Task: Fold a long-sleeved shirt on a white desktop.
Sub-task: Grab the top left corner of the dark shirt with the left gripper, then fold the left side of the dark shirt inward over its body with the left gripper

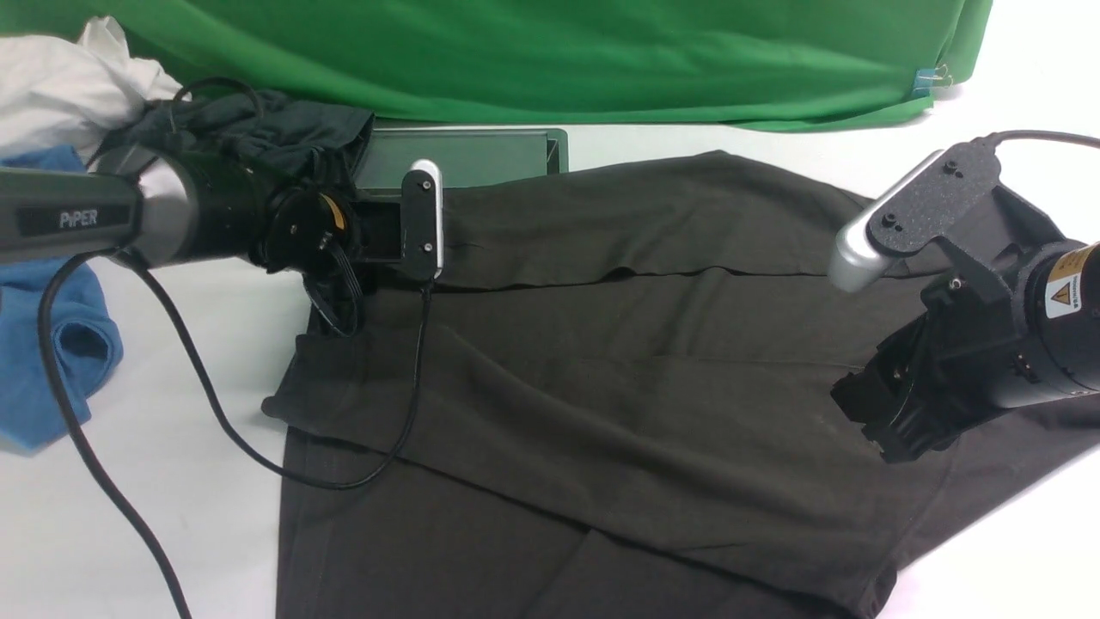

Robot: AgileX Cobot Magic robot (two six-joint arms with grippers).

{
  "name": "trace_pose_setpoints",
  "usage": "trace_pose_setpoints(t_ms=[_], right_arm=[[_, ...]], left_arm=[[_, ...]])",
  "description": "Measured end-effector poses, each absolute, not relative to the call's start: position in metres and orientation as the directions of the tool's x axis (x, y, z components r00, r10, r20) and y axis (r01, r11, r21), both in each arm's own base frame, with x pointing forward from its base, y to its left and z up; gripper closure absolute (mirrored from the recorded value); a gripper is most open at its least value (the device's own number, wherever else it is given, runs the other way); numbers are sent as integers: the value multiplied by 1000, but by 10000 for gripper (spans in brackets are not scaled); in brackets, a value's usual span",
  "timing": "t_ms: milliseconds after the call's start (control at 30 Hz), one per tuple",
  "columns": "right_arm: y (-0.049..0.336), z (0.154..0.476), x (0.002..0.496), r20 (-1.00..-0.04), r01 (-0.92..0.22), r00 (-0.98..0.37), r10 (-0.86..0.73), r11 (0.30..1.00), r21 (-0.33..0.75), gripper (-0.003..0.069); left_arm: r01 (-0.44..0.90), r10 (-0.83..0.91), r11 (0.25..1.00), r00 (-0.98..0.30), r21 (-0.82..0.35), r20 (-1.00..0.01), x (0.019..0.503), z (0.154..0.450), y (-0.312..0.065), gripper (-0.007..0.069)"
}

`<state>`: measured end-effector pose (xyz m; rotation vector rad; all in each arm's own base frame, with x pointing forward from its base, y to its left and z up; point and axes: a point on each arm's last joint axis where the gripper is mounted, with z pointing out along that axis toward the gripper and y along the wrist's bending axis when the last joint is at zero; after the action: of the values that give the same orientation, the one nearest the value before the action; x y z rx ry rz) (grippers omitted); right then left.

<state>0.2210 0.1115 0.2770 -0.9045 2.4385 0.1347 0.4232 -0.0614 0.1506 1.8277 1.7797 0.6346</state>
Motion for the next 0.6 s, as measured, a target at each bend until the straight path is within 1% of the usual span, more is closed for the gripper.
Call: trace_pose_setpoints(t_ms=[33,67,133,200,300,333,400,500,533,600], right_arm=[[112,277,221,-513,-631,-635,-578,771,-88,292],[112,277,221,-513,-631,-635,-578,771,-88,292],[112,277,222,-520,-630,-631,-576,772,-90,292],[112,278,223,-536,-627,-622,-571,773,-95,292],[114,281,227,-577,-620,-598,-556,777,-108,292],[115,282,229,-598,-615,-585,-549,780,-114,292],[116,284,233,-610,-615,-574,-546,780,-120,292],[122,285,253,-608,-630,-549,-574,762,-151,292],[122,285,253,-608,-631,-547,-576,761,-153,292],[123,280,279,-589,-645,-527,-613,740,-192,292]], left_arm=[[762,999,-19,37,648,-14,423,151,-61,473],[760,999,-28,42,649,-7,423,151,-61,512],[765,999,-26,37,643,-4,423,150,-61,557],[779,1000,-21,27,627,0,421,150,-60,582],[801,1000,-13,11,599,7,416,154,-61,589],[803,1000,-6,3,596,6,414,160,-61,589],[801,1000,1,-6,599,6,411,170,-61,589],[789,1000,22,-26,614,-3,405,192,-59,589],[789,1000,23,-27,614,-3,405,193,-59,589],[789,999,30,-40,614,2,399,208,-57,589]])
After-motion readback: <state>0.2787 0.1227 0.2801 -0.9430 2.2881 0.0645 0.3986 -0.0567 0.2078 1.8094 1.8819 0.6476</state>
